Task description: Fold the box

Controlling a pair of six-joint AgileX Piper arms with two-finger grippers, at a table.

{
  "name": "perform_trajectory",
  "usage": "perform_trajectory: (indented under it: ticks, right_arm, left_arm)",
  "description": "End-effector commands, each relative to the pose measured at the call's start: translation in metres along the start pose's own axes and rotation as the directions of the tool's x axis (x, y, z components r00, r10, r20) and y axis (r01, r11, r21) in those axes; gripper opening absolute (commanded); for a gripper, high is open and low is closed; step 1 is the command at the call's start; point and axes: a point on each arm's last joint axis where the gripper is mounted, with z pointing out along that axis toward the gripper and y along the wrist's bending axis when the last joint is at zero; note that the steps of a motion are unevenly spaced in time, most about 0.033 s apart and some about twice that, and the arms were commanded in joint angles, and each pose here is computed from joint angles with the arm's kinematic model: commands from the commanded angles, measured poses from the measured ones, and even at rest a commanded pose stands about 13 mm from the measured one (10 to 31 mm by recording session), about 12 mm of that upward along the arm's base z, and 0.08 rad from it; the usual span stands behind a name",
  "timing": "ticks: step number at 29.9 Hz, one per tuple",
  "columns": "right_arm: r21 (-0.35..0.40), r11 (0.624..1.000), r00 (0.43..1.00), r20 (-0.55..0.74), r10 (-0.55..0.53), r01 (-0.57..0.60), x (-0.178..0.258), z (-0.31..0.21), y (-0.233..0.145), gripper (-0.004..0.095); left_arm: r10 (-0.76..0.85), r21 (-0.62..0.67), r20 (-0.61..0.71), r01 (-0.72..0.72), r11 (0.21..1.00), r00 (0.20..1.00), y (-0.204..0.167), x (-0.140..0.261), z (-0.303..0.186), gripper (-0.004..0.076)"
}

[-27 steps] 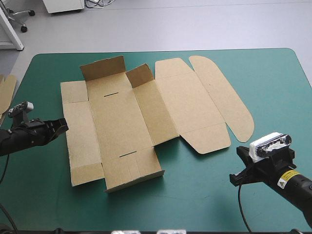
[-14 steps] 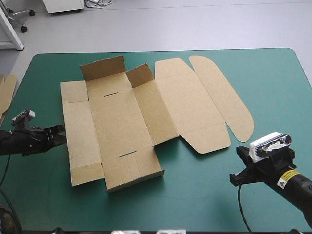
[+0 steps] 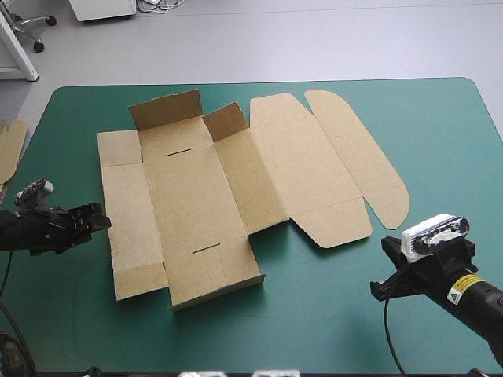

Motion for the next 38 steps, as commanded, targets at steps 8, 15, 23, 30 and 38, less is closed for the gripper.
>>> perform_trajectory:
  ticks: [8,15,23,30,38]
  right_arm:
    - [0.010,1.000,0.996,0.083,-0.007,0.006,-0.014,-0.004,-0.001,-0.0034]
    - [0.010,1.000,0.997,0.083,-0.002,0.001,-0.013,-0.004,-0.001,-0.0034]
    - [0.016,1.000,0.998,0.059,-0.012,0.011,-0.011,-0.004,-0.001,-0.0033]
    - [0.038,0.999,0.998,0.064,-0.030,0.027,-0.012,-0.004,-0.003,-0.0034]
    - [0.039,0.999,0.997,0.068,-0.029,0.026,-0.012,-0.004,-0.003,-0.0034]
  left_arm:
    - [-0.059,0.106,0.004,0.059,0.993,0.998,0.001,-0.014,0.012,0.0488]
    - [-0.058,0.130,-0.043,0.063,0.989,0.997,0.011,-0.017,0.028,0.0488]
    - [-0.066,0.183,-0.088,0.082,0.980,0.994,0.017,-0.018,0.043,0.0488]
    - [-0.046,0.299,-0.090,0.072,0.951,0.995,0.012,-0.020,0.048,0.0488]
    - [-0.054,0.350,-0.117,0.092,0.932,0.992,0.013,-0.021,0.057,0.0483]
